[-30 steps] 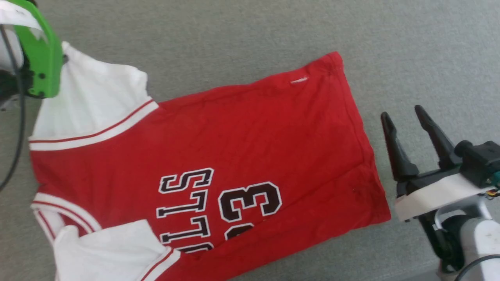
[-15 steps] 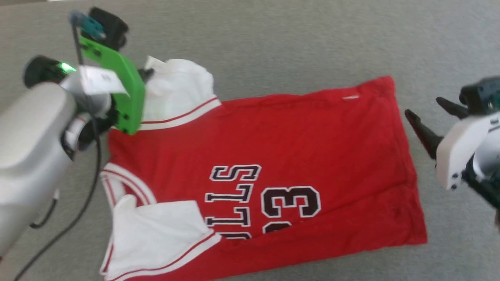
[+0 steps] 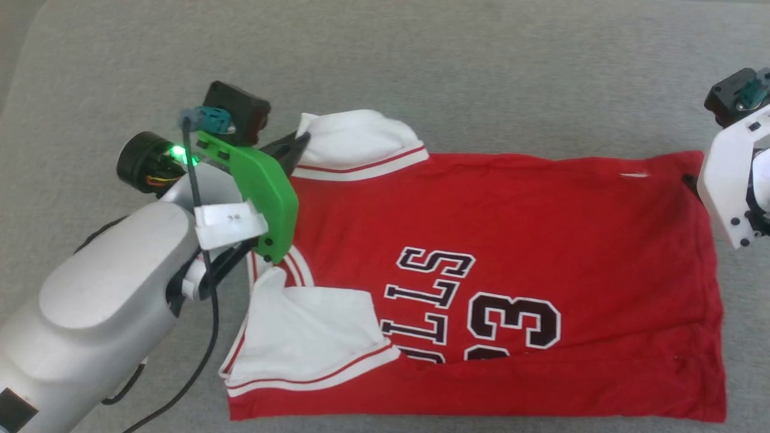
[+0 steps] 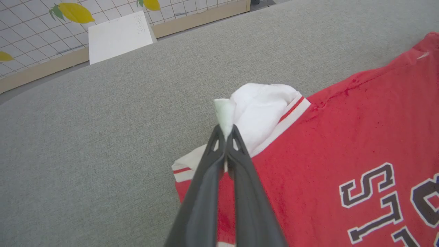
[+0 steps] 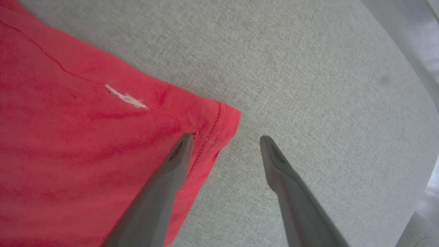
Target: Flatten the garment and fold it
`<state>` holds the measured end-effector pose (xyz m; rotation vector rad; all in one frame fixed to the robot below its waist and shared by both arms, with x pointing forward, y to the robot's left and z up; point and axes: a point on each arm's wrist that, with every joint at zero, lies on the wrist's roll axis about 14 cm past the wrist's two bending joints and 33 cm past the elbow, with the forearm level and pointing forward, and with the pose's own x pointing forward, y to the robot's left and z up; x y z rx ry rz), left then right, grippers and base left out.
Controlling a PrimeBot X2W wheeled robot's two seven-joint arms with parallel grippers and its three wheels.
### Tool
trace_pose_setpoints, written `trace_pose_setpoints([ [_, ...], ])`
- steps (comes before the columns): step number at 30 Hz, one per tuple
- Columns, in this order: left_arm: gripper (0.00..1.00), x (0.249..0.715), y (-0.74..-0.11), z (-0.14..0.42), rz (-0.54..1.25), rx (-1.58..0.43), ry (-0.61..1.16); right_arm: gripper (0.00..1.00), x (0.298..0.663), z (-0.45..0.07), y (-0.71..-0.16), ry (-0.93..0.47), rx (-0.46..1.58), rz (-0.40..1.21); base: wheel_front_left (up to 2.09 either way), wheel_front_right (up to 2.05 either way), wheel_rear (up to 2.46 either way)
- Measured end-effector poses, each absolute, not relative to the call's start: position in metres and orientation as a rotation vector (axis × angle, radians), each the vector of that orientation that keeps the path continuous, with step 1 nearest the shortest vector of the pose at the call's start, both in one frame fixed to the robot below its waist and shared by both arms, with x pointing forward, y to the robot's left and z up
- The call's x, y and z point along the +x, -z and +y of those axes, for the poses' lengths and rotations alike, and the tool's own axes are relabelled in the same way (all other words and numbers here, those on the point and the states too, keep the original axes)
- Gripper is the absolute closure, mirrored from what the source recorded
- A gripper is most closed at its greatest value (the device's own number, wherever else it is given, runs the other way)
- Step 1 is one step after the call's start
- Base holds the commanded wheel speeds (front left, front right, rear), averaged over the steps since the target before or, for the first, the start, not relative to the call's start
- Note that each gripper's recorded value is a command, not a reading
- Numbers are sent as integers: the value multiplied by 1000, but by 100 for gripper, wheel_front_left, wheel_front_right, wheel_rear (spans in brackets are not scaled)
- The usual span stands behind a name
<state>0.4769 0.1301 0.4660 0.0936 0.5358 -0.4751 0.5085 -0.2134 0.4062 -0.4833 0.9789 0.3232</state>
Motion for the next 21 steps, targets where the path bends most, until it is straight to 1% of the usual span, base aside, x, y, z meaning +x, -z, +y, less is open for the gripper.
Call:
trace_pose_setpoints([
  [7,100,471,-466,131,531,84,469,0,517,-209,-378,-349,-552,1059,0,0,0],
  [12,100,470,-458,133,548,83,465,0,523,-206,-366,-363,-576,1084,0,0,0],
  [13,100,469,-457,132,551,83,468,53,524,-205,-364,-367,-579,1087,0,0,0],
  [14,100,468,-455,132,555,82,469,100,526,-204,-363,-370,-581,1086,0,0,0],
  [21,100,463,-457,133,555,86,461,100,524,-193,-367,-399,-526,1049,0,0,0],
])
